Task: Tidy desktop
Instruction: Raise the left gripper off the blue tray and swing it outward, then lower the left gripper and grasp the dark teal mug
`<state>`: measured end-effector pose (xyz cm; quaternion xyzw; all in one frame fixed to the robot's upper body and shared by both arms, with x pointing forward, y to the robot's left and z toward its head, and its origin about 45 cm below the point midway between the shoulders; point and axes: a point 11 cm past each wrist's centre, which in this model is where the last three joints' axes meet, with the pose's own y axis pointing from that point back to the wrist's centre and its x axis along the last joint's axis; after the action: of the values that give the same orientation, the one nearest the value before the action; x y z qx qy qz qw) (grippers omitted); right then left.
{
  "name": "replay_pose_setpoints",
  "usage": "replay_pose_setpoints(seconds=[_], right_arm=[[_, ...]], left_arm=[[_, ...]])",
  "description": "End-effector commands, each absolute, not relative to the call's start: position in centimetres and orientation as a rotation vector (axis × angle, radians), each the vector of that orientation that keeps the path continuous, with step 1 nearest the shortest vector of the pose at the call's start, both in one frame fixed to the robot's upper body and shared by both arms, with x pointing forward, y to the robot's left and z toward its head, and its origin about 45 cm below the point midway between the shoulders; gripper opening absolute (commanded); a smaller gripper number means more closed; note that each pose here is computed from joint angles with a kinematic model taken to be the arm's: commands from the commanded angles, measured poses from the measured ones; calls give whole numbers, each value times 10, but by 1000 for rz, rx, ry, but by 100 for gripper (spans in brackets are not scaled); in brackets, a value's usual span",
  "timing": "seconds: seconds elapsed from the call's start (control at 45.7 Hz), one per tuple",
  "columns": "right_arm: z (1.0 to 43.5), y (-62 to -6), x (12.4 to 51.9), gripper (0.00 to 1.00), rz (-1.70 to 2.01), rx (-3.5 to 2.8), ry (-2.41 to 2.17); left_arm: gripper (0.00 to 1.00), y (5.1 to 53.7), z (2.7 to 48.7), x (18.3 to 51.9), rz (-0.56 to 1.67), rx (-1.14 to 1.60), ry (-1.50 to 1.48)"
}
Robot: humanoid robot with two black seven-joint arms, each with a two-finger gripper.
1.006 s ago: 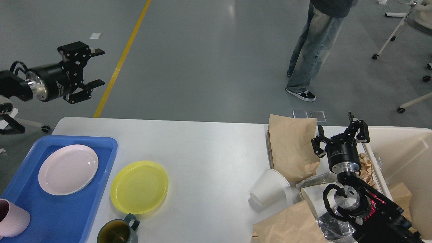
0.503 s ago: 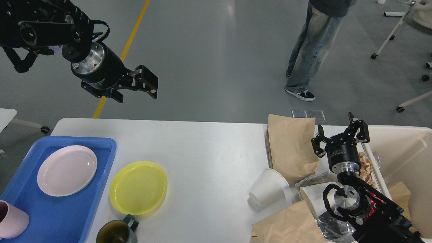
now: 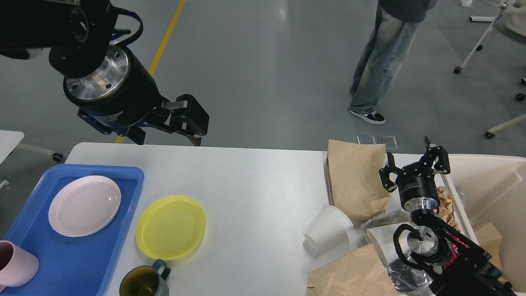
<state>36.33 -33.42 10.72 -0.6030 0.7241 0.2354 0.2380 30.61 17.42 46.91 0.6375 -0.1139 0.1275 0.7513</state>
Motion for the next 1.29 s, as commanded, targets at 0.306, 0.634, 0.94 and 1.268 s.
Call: replay_pose_setpoints(seconds=[0.306, 0.634, 0.94, 1.268], right_arm=[[107, -334, 363, 100, 645, -1653, 1982], [107, -334, 363, 100, 646, -1651, 1985], [107, -334, 363, 100, 645, -1652, 1985], [107, -334, 363, 100, 645, -1653, 1982]], left_arm=[[96, 203, 432, 313, 231, 1430, -35], [96, 223, 367, 322, 185, 1380, 128], [91, 236, 251, 294, 106, 1496, 205], [91, 258, 202, 281, 133, 1501, 181]])
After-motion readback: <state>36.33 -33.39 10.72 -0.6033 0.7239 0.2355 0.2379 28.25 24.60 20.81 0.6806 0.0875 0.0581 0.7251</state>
